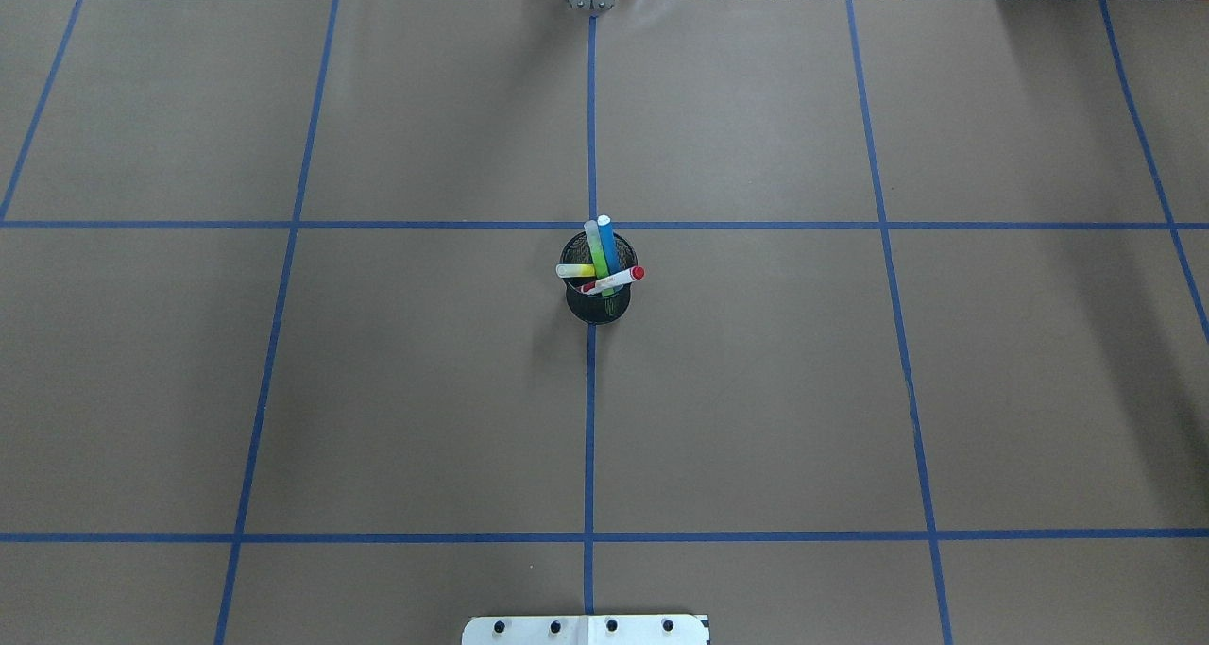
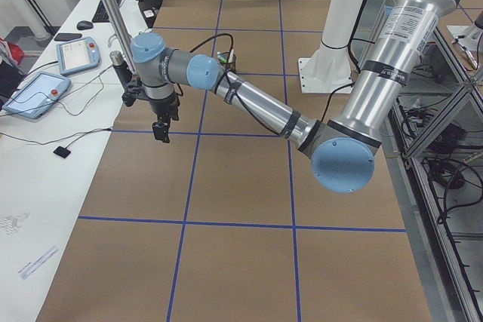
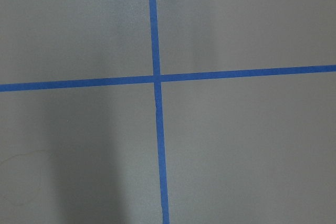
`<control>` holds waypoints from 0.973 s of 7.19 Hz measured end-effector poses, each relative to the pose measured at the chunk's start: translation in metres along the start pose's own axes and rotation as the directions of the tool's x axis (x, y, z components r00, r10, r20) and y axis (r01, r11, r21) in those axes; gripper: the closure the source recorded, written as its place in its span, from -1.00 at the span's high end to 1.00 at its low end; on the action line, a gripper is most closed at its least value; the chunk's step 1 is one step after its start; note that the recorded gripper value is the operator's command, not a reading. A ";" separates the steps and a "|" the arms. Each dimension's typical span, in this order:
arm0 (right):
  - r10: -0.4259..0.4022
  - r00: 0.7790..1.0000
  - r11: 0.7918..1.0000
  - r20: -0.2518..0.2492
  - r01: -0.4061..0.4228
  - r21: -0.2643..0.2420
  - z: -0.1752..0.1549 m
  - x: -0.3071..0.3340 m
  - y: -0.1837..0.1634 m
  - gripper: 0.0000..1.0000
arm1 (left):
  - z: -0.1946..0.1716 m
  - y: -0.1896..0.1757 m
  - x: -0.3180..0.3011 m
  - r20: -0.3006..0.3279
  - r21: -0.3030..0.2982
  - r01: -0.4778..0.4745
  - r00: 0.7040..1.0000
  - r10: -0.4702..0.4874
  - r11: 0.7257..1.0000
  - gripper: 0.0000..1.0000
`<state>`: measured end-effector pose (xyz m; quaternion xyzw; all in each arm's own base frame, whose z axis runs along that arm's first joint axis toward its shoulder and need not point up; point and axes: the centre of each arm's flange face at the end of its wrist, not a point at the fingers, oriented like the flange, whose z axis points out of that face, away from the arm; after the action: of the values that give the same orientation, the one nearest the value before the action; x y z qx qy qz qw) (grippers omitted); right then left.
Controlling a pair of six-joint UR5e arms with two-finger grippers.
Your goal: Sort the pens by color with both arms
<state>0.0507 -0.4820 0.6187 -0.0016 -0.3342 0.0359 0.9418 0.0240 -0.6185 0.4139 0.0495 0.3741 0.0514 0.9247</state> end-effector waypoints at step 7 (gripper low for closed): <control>0.018 0.998 0.999 0.055 -0.020 0.042 -0.023 -0.159 -0.067 1.00 | 0.006 -0.009 0.001 -0.002 -0.015 0.002 1.000 -0.002 1.000 1.00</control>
<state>-0.0536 -0.5594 0.5024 0.0164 -0.3589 0.0522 0.9318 0.0294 -0.6280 0.4163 0.0421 0.3745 0.0536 0.9247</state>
